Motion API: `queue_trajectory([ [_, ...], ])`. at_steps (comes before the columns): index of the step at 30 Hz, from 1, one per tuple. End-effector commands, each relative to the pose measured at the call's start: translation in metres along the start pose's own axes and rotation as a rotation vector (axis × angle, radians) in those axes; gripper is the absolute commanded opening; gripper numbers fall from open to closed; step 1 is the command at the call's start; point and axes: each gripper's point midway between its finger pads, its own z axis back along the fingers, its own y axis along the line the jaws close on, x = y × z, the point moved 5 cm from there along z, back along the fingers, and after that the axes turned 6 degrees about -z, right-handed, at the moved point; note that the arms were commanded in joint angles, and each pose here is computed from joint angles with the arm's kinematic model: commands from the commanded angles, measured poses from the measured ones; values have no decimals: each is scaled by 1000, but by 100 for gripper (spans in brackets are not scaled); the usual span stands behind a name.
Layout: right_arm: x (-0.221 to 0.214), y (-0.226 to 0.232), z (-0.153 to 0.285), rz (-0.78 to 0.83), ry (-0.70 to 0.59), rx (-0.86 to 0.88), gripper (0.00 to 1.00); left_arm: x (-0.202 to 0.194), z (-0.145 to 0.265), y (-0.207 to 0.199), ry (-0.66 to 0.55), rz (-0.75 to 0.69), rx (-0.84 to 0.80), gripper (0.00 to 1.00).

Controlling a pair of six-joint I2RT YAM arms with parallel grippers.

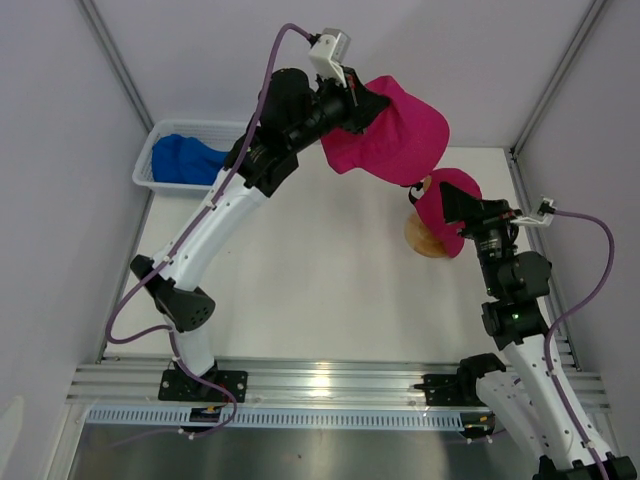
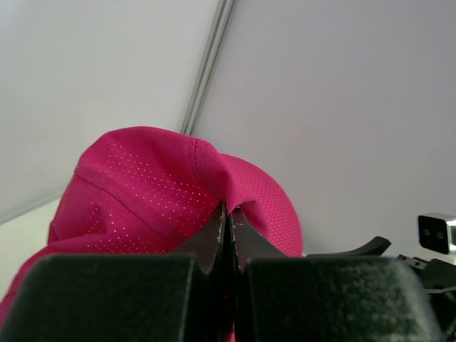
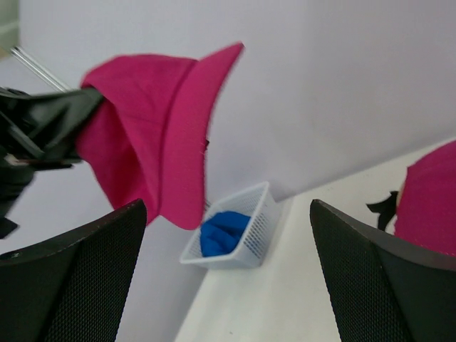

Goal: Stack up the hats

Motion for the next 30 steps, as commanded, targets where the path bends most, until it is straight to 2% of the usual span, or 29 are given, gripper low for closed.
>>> queue_trajectory([
  [1,33,35,6,-101,-140,99,99,24,7,-10,-82,8,-26,1],
  [5,34,36,4,-150,-161,120,99,20,4,-13,-74,29,-51,1],
  [9,28,43,-19,-148,-93,131,99,14,1,-22,-52,40,-99,1],
  [15,17,29,-54,-132,-42,74,98,7,-1,-35,-36,28,-147,1],
  [18,24,34,-56,-118,-43,97,76,-3,-7,-38,-12,-2,-150,1],
  [19,29,35,-55,-109,-54,95,60,-6,-9,-37,-3,-8,-149,1],
  [21,41,35,-51,-78,-100,75,46,-15,-11,-38,28,-15,-174,1],
  [22,42,30,-50,-52,-99,50,35,-21,-12,-38,51,-15,-174,1],
  [24,49,23,-48,-45,-136,10,24,-29,-13,-37,76,-20,-185,1],
  [25,57,17,-46,-41,-157,-3,16,-33,-13,-37,88,-20,-192,1],
  [27,56,13,-45,-73,-115,16,3,-40,-17,-37,107,-21,-206,1],
  [28,60,9,-44,-77,-121,17,0,-42,-18,-37,112,-20,-210,1],
  [30,65,2,-42,-89,-115,16,0,-47,-22,-36,120,-19,-219,1],
])
